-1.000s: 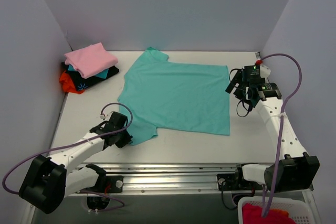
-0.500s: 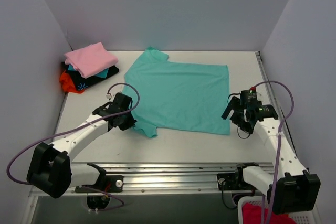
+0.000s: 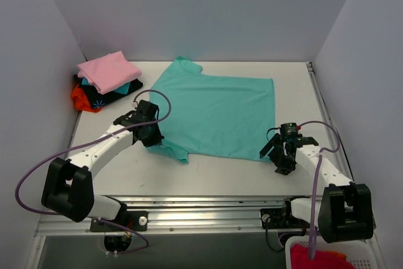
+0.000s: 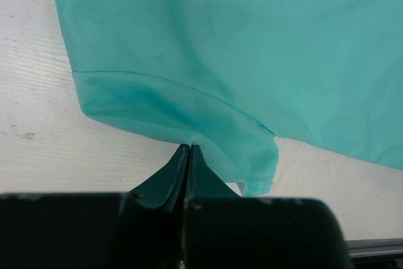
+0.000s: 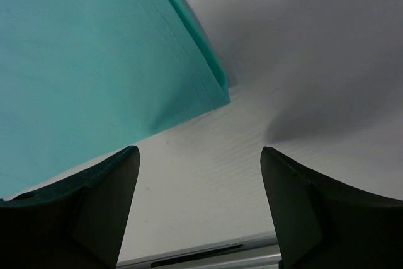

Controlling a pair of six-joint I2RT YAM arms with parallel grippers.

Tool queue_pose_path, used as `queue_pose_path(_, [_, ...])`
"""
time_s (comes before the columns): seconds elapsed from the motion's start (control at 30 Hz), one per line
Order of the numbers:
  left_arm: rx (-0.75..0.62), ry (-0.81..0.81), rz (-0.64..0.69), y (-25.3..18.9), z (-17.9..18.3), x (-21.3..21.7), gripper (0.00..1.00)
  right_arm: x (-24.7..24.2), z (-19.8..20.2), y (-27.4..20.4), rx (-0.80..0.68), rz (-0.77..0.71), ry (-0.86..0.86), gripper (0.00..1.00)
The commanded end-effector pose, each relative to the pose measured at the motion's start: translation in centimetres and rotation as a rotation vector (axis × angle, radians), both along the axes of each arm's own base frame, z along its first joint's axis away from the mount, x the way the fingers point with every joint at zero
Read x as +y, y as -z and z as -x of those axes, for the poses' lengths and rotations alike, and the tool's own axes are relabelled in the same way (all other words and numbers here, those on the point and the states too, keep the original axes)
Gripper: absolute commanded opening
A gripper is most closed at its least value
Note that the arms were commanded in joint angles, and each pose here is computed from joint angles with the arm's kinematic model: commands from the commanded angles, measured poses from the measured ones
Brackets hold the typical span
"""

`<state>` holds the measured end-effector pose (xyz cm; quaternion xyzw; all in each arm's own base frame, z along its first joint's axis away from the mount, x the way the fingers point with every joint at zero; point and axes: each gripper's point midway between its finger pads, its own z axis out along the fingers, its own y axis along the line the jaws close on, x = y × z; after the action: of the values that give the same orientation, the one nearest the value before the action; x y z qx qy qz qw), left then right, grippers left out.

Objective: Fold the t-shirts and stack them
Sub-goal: Fold the tshirt

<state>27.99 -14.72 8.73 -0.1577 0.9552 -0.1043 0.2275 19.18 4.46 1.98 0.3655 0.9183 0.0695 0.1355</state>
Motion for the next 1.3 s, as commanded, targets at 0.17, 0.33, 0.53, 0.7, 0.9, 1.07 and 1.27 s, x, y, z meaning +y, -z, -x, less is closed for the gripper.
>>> queue_pose_path(0.17, [-0.031, 0.004, 0.015, -1.7, -0.9, 2.0, 0.02, -1.5, -3.5, 0.1, -0.059, 0.067, 0.089, 0.7])
queue_pose_path(0.33, [-0.024, -0.007, 0.007, -1.5, -1.0, 3.1, 0.02, -2.6, -4.1, 0.4, -0.049, 0.123, 0.118, 0.66])
queue_pose_path(0.53, [-0.024, -0.023, 0.016, -1.3, -1.3, 3.9, 0.02, -2.9, -4.0, 0.9, -0.035, 0.143, 0.125, 0.46])
queue_pose_path(0.7, [-0.027, -0.042, 0.019, -1.2, -1.4, 4.7, 0.02, -3.4, -4.0, 0.7, -0.022, 0.167, 0.123, 0.22])
queue_pose_path(0.9, [-0.047, -0.058, 0.027, -2.3, -1.9, 5.1, 0.02, -4.0, -4.0, -1.2, -0.02, 0.208, 0.104, 0.0])
queue_pose_path(1.07, [-0.025, -0.057, 0.021, -4.0, -1.1, 5.3, 0.02, -4.1, -3.0, -3.1, -0.008, 0.213, 0.086, 0.0])
queue_pose_path(1.27, [-0.062, -0.06, 0.031, -6.6, -2.5, 5.0, 0.02, -4.0, -3.7, -6.0, -0.041, 0.205, 0.074, 0.0])
